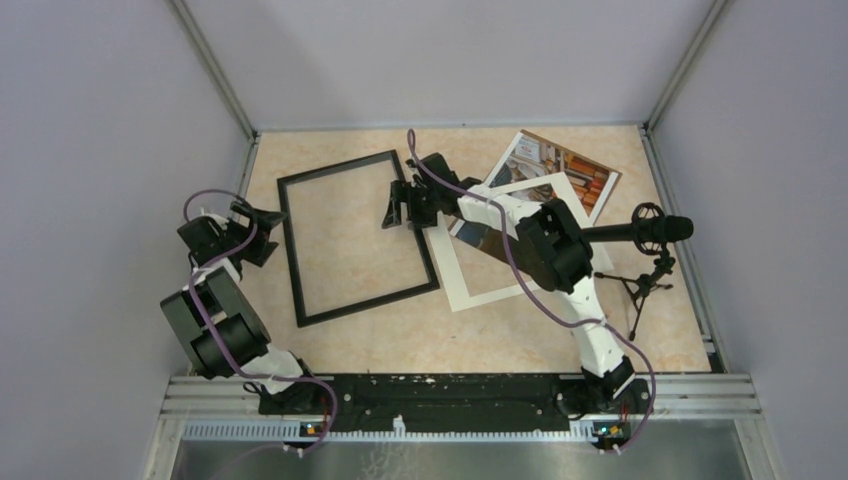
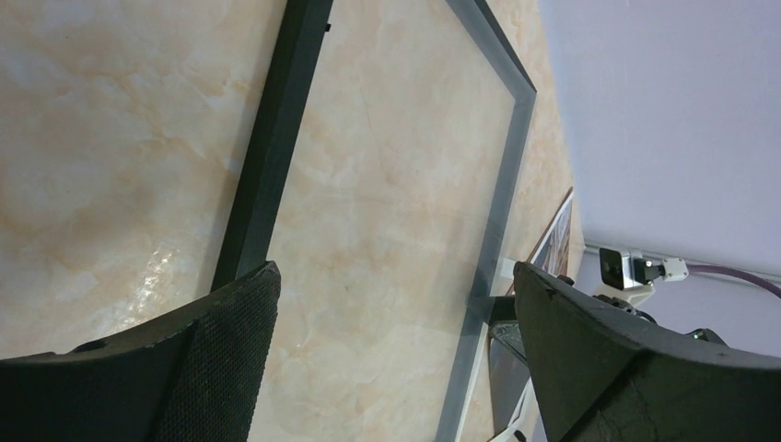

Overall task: Put the photo into the frame
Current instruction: Place the photo frame item in the photo frame.

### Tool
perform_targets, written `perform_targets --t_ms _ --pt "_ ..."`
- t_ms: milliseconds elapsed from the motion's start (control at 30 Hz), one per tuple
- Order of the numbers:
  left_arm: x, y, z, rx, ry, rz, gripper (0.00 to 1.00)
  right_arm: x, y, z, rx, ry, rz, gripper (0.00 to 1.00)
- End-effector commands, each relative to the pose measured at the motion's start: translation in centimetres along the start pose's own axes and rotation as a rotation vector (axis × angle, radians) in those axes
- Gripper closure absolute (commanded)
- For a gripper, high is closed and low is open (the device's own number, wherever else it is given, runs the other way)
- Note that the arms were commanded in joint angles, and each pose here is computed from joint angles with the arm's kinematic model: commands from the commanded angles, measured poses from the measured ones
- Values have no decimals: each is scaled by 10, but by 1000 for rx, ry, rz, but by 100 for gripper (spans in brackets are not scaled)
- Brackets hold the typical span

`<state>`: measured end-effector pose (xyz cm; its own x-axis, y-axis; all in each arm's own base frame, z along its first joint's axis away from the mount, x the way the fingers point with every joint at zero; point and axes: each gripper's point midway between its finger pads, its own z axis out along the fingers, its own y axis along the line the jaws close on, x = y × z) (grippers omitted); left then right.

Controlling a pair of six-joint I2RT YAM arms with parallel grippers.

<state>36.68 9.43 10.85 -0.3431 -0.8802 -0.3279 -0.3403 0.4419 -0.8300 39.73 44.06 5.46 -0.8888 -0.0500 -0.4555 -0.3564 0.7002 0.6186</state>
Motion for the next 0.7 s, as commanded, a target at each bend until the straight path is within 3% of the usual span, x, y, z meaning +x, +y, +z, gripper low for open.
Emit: perform_targets --t_ms 0,433,667 --pt "-1 -18 -5 70 -10 40 2 -30 23 -35 45 -80 -66 20" --pt "3 -34 -6 113 -2 83 2 -34 32 -76 91 -132 -108 20" --pt "14 -47 1 120 31 155 2 -43 8 -53 142 -172 -108 23"
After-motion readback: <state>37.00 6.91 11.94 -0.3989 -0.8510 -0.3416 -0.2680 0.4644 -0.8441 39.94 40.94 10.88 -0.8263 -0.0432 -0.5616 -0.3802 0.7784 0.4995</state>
